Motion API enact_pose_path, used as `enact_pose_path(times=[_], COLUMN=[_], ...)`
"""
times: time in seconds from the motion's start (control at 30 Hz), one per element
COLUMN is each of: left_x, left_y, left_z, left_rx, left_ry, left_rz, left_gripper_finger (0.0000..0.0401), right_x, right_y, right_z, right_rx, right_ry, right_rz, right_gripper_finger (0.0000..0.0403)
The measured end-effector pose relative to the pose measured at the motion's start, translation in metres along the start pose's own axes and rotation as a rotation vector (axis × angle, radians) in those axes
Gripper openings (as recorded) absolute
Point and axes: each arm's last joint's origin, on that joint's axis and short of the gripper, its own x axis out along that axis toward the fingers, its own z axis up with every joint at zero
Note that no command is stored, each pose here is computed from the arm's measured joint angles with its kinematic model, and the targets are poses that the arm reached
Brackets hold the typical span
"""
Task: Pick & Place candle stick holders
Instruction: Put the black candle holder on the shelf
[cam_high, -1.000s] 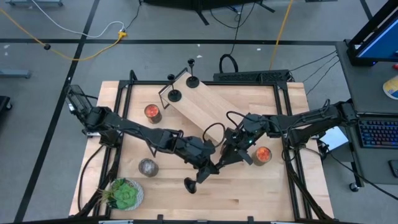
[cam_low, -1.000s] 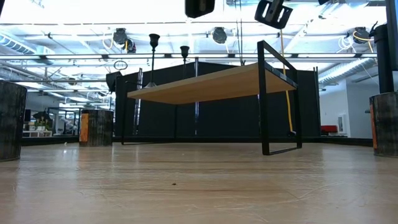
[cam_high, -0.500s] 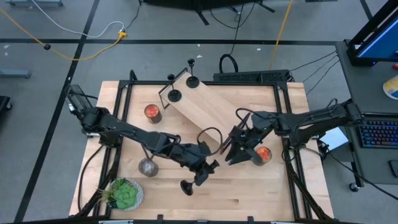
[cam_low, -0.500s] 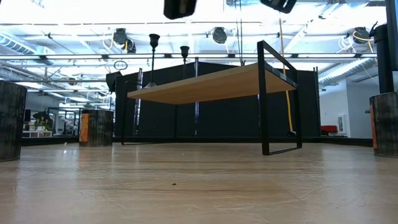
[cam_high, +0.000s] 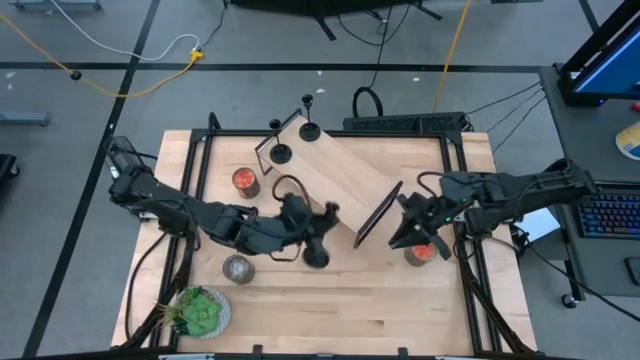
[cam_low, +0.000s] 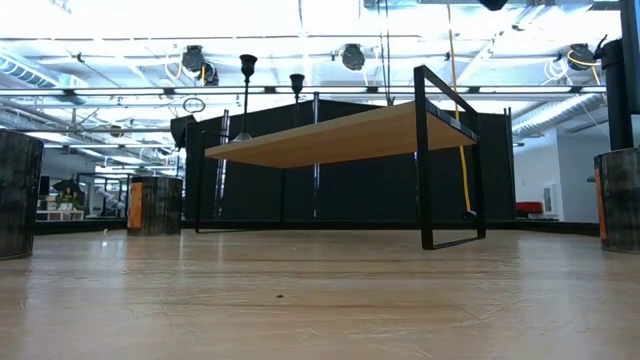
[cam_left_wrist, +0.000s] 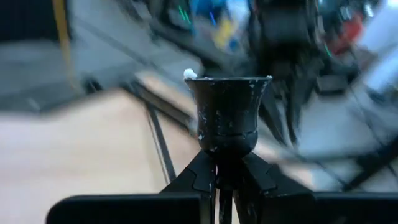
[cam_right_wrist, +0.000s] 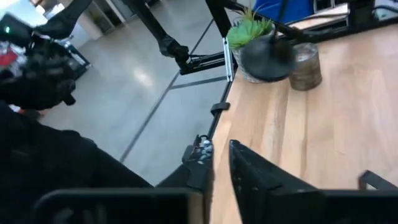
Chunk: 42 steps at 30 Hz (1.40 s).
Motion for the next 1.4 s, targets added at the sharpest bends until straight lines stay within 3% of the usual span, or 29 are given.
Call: enact_pose_path(times=[0.1, 0.23, 0.37, 0.73, 0.97, 1.1, 1.27, 1.4], left_x=[0.004, 0.017, 0.039, 0.101, 0.120, 0.120, 0.111, 0.101], left_y=[0.002, 0.010, 0.026, 0.070, 0.091, 0.093, 0.077, 0.063], left_z=[0.013, 0.024, 0.033, 0.020, 0.020, 0.022, 0.021, 0.011], left_rx=[0.065, 0.197, 0.244, 0.263, 0.261, 0.213, 0.185, 0.181], left_ry=[-0.140, -0.249, -0.309, -0.306, -0.314, -0.335, -0.388, -0.394], left_rz=[0.087, 0.211, 0.312, 0.430, 0.484, 0.483, 0.508, 0.598], left_gripper_finger=[0.0028, 0.0028, 0.0028, 0.0028, 0.0028, 0.0028, 0.0028, 0.0028], right_x=[-0.010, -0.019, -0.023, -0.041, -0.056, -0.067, -0.090, -0.104], right_y=[0.004, 0.007, 0.007, 0.002, -0.004, -0.005, 0.002, 0.005], right_z=[-0.002, -0.005, -0.008, -0.018, -0.030, -0.046, -0.063, -0.079], right_rx=[-0.046, -0.077, -0.104, -0.149, -0.151, -0.142, -0.182, -0.174], right_ry=[0.000, 0.013, 0.026, 0.045, 0.044, 0.011, -0.025, -0.004], right_rz=[-0.002, -0.008, -0.034, -0.258, -0.348, -0.304, -0.199, -0.174], right_gripper_finger=[0.0006, 0.0005, 0.0002, 0.0001, 0.0000, 0.0000, 0.0000, 0.0000])
